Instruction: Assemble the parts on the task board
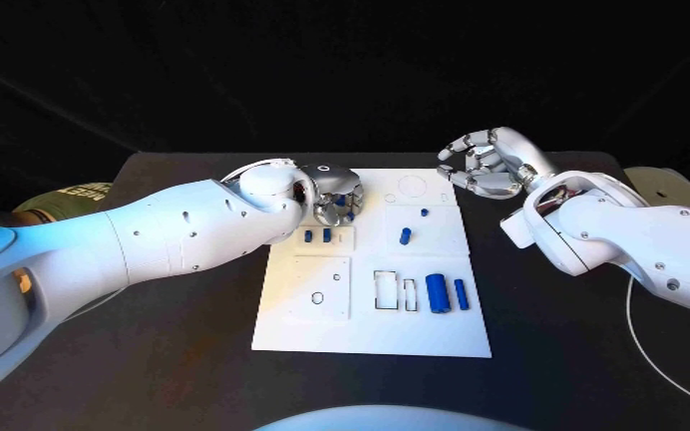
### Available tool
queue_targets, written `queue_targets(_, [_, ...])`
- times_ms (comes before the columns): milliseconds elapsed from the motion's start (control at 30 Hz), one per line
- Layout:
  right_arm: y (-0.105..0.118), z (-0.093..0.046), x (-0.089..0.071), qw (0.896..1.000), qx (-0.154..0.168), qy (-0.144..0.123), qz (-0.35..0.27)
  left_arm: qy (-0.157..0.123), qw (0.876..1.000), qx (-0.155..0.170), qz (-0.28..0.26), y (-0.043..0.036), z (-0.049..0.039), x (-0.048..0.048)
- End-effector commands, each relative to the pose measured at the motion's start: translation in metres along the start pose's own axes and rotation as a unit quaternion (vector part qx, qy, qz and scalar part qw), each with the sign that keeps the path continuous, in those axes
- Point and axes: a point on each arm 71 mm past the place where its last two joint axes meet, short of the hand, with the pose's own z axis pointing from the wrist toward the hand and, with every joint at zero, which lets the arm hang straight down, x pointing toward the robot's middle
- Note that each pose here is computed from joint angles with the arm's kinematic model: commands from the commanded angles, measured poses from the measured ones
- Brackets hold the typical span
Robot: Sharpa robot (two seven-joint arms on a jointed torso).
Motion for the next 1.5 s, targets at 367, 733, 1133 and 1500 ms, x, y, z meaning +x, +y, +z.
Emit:
queue_targets(367, [0.002, 0.0, 0.001, 1.0, -0.007, 0.003, -0.002, 0.013, 1.0, 0.001, -0.003, -0.0003, -0.0005, 0.0102])
queue_targets(733, [0.002, 0.0, 0.001, 1.0, -0.007, 0.003, -0.003, -0.013, 1.0, 0.006, -0.017, -0.0004, -0.0068, 0.006])
queue_targets(1133, [0.001, -0.001, 0.0, 1.0, -0.007, 0.002, -0.003, -0.04, 0.999, 0.01, -0.036, -0.0024, -0.0211, -0.0089])
queue_targets(1500, [0.001, -0.001, 0.0, 1.0, -0.006, 0.002, -0.003, -0.039, 0.998, -0.008, -0.041, 0.0108, -0.0406, -0.0146])
